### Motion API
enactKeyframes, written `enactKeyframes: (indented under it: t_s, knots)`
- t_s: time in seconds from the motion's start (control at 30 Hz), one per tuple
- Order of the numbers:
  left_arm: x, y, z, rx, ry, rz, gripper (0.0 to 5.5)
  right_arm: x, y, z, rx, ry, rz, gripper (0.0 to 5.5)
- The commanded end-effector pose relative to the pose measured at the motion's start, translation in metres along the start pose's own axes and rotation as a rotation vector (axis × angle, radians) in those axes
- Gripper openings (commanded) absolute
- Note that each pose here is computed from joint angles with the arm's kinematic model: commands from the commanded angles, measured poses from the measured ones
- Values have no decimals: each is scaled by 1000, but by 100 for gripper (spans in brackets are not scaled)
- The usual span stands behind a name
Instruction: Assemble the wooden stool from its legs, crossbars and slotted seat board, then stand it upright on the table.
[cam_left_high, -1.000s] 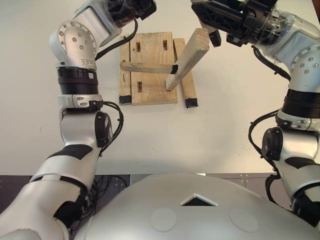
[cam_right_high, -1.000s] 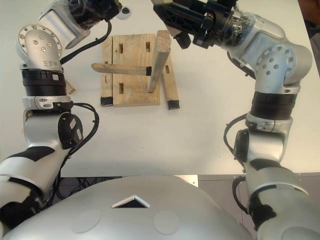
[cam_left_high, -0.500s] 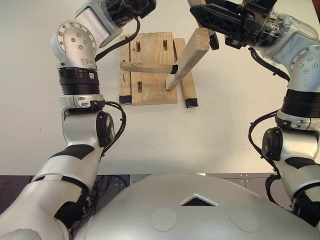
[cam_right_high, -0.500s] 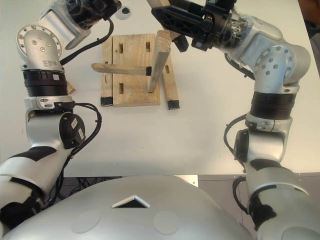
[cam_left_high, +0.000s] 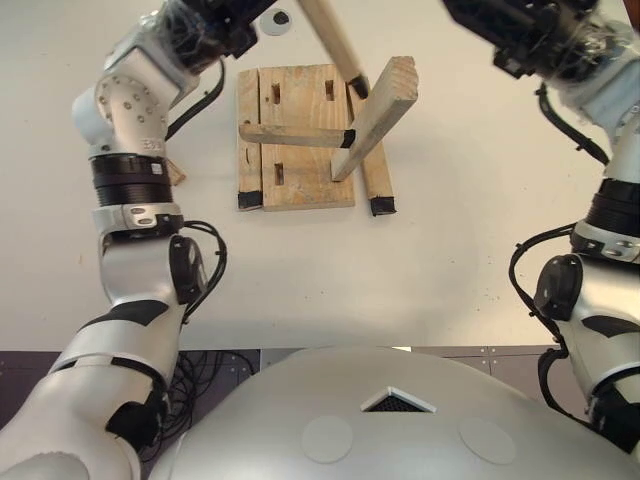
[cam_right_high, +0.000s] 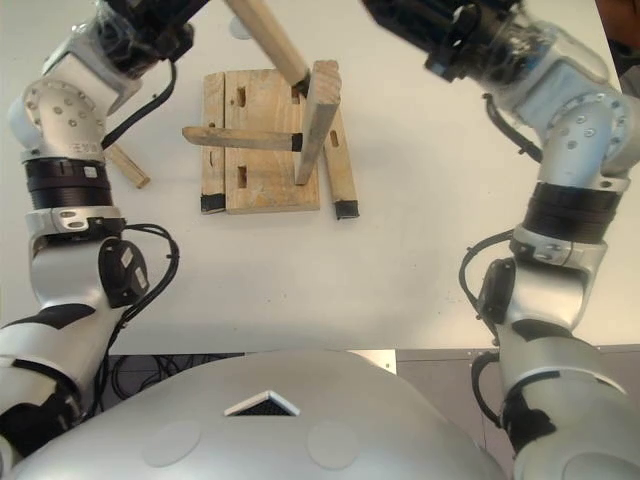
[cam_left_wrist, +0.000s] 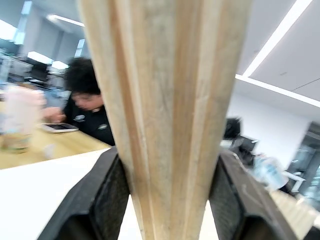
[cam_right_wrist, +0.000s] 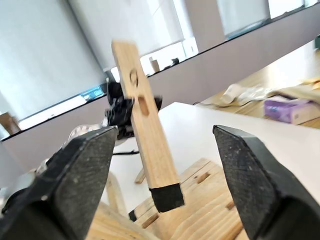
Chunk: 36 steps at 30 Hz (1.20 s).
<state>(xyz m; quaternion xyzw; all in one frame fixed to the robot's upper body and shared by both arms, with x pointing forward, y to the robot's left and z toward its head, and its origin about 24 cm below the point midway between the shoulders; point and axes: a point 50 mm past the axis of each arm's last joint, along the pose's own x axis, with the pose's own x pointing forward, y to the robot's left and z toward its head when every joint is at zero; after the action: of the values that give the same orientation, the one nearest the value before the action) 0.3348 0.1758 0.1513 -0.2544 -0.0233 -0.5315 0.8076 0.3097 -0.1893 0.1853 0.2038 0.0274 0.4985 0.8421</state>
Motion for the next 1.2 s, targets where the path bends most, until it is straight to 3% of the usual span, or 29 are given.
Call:
enactKeyframes:
  t_s: [0.03,0.17,0.3,0.73,1.03,1.2]
  knots:
    - [-46,4,-6,36,65,85,207,-16,-7,-3,9,-30,-79,349]
    - [-75,2,-9,43,105,116,207,-23,-13,-10,19,-38,-136,349]
    - [-86,-2,-15,49,149,114,207,-21,-17,-11,13,-39,-165,349]
    - [-96,-2,-39,77,238,126,207,-17,-20,-13,18,-39,-169,349]
    - [-124,-6,-55,230,529,57,207,-18,-23,-17,21,-26,-185,349]
    - [-114,-14,-54,315,562,-27,207,-21,-25,-20,22,-24,-201,349]
